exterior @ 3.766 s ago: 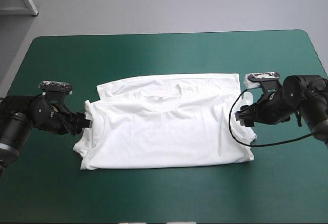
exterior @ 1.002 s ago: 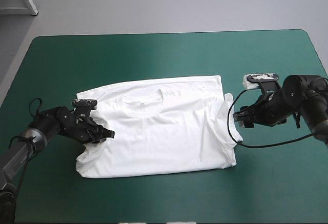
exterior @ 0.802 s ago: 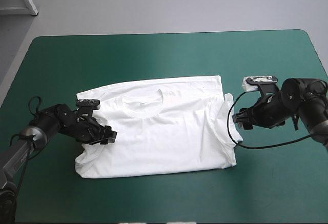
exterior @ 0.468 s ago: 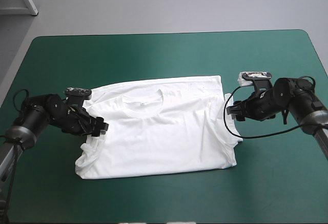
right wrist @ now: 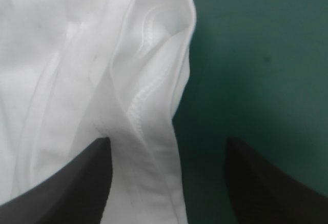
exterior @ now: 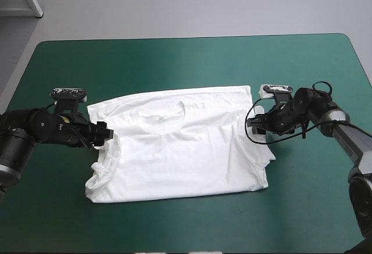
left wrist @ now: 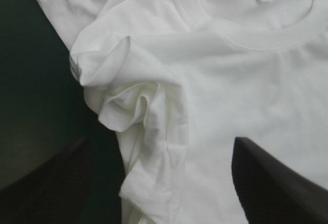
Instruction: Fold the cloth
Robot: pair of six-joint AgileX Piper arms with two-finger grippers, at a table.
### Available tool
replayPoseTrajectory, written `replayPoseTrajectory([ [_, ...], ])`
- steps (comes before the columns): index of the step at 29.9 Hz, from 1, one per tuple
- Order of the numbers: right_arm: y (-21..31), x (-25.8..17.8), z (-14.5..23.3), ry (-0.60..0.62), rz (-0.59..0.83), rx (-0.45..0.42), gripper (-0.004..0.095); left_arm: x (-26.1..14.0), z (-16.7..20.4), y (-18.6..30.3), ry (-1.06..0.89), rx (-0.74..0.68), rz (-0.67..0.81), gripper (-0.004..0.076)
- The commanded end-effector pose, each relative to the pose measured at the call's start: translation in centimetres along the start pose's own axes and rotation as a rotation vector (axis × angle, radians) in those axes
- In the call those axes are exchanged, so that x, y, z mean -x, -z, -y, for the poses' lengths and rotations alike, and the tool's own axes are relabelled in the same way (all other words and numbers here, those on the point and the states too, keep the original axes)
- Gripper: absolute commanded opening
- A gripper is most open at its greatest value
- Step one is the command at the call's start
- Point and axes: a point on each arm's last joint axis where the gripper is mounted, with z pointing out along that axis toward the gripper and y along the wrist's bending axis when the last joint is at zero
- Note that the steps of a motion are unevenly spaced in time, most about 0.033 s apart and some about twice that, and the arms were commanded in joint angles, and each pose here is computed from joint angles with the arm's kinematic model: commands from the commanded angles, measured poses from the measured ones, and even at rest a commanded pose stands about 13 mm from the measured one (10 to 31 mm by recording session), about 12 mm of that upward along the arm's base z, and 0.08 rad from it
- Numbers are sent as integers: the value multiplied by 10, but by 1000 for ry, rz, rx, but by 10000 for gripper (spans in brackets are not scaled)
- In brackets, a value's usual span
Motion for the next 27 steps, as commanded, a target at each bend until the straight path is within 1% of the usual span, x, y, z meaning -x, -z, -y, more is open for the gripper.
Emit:
replayPoseTrajectory([
  [1, 5, 10, -3, -1, 62, 35, 443, 6, 3, 15, 11, -5, 74, 548],
  [4, -1, 9, -3, 7, 39, 49, 235, 6, 3, 15, 11, -5, 75, 546],
  [7, -1, 9, -3, 16, 42, 44, 49, 6, 3, 15, 11, -5, 75, 545],
  [8, -1, 9, -3, 24, 45, 44, 3, 6, 3, 15, 11, -5, 75, 545],
  [9, -2, 9, -2, 26, 47, 42, -15, 6, 3, 16, 11, -5, 77, 545],
  [15, -14, -3, 3, 19, 50, 12, -14, 6, 3, 16, 22, -6, 75, 545],
  [21, -22, -20, 21, 5, -26, -96, -14, 5, 2, 16, 19, -2, 71, 545],
  [27, -22, -31, 31, -31, -55, -104, -14, 4, 0, 17, 3, 25, 67, 545],
])
